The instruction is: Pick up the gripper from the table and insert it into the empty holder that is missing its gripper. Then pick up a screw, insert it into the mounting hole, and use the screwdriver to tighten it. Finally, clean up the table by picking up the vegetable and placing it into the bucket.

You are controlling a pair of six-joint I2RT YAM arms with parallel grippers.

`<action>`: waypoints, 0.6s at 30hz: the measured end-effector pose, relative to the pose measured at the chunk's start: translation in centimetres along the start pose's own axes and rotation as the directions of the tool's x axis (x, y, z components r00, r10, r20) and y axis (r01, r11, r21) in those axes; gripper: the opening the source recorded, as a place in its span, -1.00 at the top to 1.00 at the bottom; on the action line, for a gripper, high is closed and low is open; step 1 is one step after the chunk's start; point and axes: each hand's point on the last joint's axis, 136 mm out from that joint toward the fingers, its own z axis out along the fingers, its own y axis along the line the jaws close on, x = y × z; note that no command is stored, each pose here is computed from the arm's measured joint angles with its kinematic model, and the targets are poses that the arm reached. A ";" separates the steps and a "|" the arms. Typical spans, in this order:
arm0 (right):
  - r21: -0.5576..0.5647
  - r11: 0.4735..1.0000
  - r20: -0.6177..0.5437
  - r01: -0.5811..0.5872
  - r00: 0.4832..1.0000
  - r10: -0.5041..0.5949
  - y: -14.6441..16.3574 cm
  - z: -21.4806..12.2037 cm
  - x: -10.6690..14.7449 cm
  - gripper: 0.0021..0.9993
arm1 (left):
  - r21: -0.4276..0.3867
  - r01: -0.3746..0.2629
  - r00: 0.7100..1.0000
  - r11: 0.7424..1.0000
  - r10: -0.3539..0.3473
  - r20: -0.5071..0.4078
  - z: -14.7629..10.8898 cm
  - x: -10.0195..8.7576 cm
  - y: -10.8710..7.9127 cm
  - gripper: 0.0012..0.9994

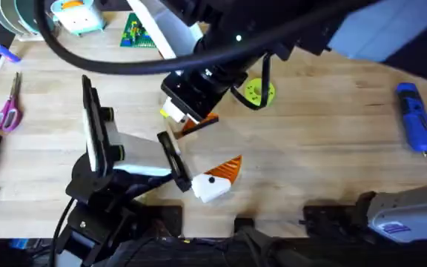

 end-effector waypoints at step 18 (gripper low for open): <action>-0.008 1.000 -0.017 -0.003 1.000 0.003 0.1 -0.1 0.4 0.99 | 0.000 0.001 1.000 1.000 -0.001 0.000 0.0 0.0 0.0 -0.99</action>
